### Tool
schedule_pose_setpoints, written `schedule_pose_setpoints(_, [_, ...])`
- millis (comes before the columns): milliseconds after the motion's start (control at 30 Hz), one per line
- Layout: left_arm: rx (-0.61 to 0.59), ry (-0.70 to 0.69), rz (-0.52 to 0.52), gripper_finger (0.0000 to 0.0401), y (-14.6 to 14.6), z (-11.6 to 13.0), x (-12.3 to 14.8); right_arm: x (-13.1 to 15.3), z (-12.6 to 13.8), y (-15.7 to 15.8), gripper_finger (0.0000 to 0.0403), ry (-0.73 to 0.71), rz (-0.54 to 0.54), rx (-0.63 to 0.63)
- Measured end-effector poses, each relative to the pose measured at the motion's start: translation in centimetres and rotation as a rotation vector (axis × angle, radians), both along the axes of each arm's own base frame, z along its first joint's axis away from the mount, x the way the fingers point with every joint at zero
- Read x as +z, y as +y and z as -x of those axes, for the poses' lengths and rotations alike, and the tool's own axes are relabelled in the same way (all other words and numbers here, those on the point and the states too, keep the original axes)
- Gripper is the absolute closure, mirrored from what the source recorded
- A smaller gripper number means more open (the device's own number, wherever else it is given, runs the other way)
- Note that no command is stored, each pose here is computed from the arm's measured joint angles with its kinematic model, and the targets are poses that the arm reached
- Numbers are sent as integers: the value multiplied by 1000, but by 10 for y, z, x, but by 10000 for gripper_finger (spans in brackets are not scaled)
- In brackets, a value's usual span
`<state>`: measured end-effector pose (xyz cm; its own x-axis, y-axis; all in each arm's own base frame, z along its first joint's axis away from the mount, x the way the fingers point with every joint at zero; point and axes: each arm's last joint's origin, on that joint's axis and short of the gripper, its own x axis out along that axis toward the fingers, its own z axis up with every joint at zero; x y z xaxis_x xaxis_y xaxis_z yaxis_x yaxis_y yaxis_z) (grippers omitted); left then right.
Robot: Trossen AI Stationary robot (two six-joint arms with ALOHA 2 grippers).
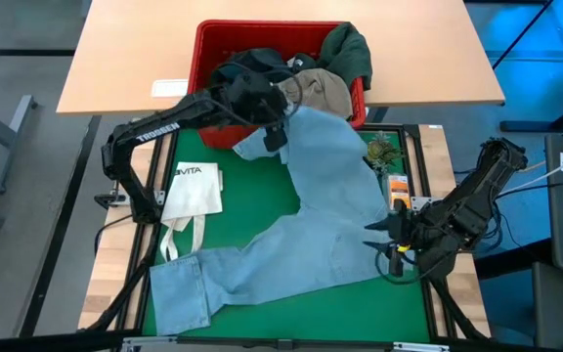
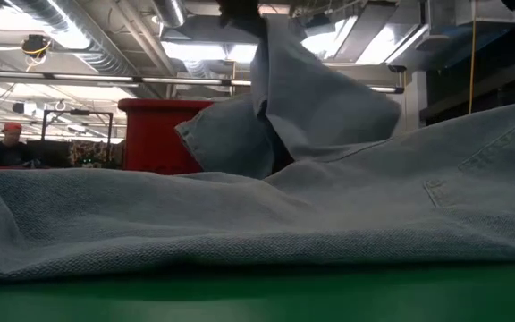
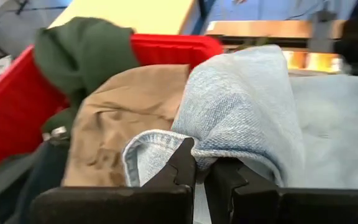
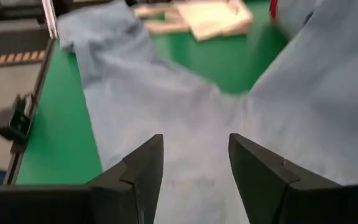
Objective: Fold Laundry from Bin
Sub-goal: Remove the light blue jeans from the red bin
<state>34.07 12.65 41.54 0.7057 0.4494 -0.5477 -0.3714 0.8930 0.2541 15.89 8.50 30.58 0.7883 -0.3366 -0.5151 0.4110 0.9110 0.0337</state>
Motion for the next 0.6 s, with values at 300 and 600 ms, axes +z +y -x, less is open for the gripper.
schedule_pose_setpoints(300, [-97,-21,37,386,-43,-13,0,19,7,-18,221,-138,206,-147])
schedule_pose_setpoints(600, [-161,-19,35,385,-68,-18,0,19,-3,-60,221,-77,63,-254])
